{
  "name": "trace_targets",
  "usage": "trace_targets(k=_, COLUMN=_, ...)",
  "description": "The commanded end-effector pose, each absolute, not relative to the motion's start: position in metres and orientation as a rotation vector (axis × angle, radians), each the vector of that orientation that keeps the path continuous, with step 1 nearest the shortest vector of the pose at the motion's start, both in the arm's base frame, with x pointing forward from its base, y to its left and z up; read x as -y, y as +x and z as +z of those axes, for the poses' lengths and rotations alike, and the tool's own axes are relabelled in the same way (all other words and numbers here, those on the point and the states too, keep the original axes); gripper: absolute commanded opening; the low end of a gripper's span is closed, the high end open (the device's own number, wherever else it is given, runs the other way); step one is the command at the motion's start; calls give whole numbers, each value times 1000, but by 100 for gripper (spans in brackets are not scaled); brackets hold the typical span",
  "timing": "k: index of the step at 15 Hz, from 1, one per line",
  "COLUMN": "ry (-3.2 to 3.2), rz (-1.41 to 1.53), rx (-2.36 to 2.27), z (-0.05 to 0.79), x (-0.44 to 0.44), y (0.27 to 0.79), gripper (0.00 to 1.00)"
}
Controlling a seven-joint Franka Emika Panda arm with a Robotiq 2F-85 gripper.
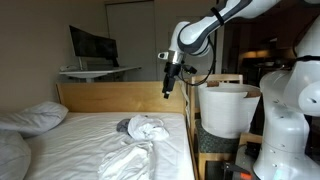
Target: Put the clothes on the bed in the laundry hamper
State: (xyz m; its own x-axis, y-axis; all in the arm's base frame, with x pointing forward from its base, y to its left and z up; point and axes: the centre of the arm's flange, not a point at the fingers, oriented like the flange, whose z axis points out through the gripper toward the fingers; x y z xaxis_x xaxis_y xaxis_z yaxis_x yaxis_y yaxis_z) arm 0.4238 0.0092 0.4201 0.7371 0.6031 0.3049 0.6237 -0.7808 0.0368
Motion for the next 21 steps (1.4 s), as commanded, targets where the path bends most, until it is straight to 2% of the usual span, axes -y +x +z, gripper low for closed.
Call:
trace_targets(k=1, ry=-2824, rz=-418, rx=1084, z=387, x=-51, y=441, gripper=100)
trace_targets(k=5, ry=-2816, rz=-341, rx=1167, z=361, x=-83, y=441, gripper=100)
trace_targets(k=13, ry=-2824, rz=-304, rx=1144, z=360, x=-87, y=438, gripper=100)
trace_targets(k=21, ry=-2827, rz=-601, rx=1236, z=349, x=-126, y=513, gripper=100)
